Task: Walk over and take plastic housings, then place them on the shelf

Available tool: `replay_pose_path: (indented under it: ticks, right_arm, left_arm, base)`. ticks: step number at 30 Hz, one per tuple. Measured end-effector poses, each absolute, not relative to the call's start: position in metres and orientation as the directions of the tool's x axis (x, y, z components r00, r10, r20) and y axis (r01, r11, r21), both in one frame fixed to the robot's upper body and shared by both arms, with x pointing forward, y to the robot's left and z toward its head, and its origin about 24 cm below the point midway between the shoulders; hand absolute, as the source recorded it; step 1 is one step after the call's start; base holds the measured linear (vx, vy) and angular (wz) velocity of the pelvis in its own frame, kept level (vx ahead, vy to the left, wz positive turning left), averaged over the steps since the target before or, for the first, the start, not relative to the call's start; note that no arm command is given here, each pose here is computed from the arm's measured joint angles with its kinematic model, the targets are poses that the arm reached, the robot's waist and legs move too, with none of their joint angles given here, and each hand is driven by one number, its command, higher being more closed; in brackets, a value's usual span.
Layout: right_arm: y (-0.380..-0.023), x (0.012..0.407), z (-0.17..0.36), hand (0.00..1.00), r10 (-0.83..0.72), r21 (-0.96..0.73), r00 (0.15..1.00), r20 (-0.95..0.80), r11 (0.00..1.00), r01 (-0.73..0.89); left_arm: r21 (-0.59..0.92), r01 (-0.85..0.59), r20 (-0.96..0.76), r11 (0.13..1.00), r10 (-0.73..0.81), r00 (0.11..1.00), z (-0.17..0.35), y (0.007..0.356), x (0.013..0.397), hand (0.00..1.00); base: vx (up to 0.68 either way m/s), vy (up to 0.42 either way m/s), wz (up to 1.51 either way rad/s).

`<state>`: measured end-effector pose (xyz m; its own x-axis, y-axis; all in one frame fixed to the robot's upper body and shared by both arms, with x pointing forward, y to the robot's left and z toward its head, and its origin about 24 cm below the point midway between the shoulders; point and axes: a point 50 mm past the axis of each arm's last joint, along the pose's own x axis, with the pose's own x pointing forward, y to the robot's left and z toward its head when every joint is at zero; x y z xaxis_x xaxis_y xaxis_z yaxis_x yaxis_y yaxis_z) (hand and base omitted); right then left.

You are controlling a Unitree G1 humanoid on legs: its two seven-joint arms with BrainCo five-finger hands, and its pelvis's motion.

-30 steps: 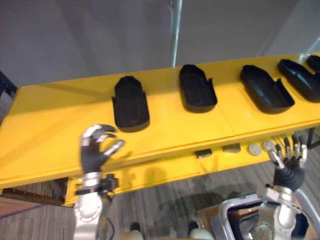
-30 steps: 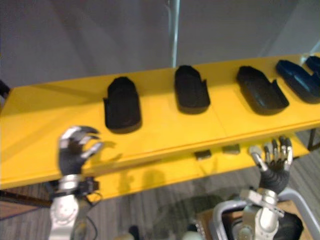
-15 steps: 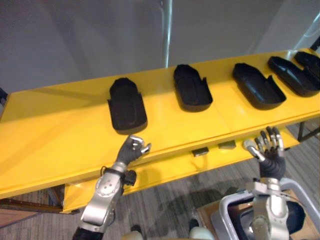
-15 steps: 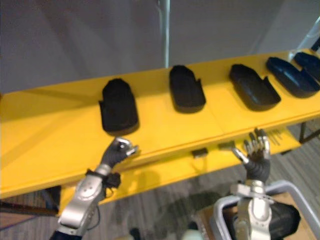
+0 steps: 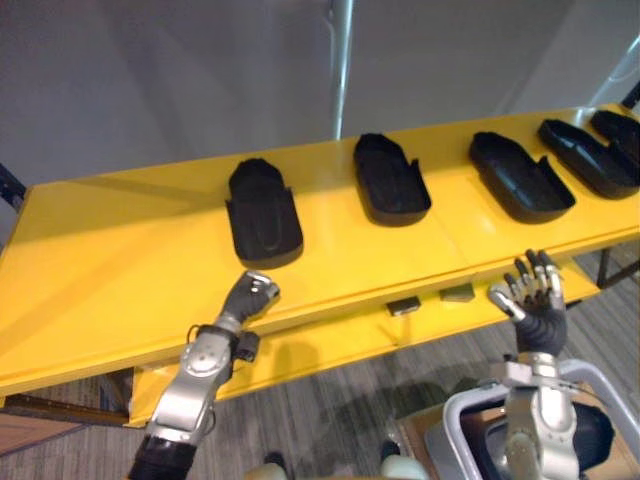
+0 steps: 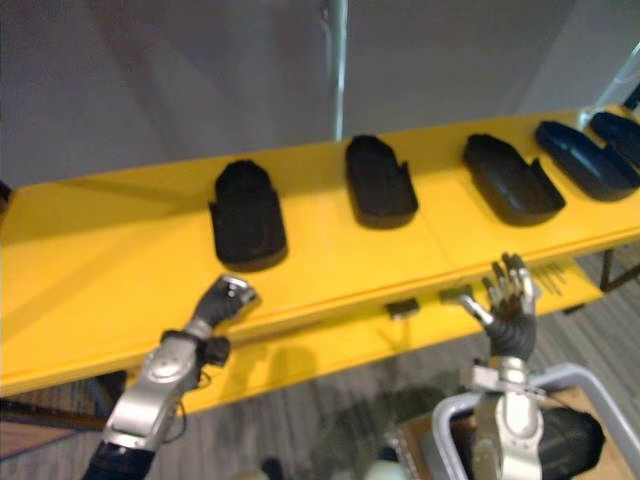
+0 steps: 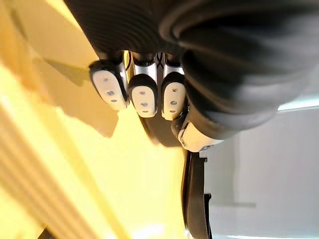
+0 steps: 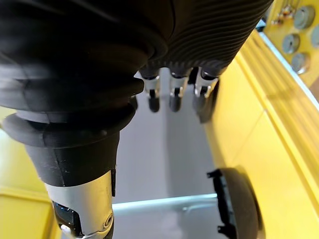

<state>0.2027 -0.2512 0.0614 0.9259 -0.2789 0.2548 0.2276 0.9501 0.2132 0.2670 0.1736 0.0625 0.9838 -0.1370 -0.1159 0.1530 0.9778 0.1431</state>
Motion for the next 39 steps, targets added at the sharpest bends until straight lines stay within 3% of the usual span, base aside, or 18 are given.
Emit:
replay_pose_path:
  ticks: [24,39]
  right_arm:
    - [-0.255,0.206,0.051,0.00,-0.213,0.171,0.955,0.205,0.969,0.180]
    - [-0.253,0.206,0.049,0.00,-0.175,0.164,0.963,0.204,0.976,0.143]
  left_arm:
    - [0.062,0.021,-0.232,0.998,-0.006,0.973,0.033,0.202,0.297,1.00]
    - [0.061,-0.165,-0.212,0.984,0.175,0.962,0.028,0.230,0.299,1.00]
  base:
    - [-0.03,0.013,-0.08]
    - [-0.03,-0.048,-0.04]
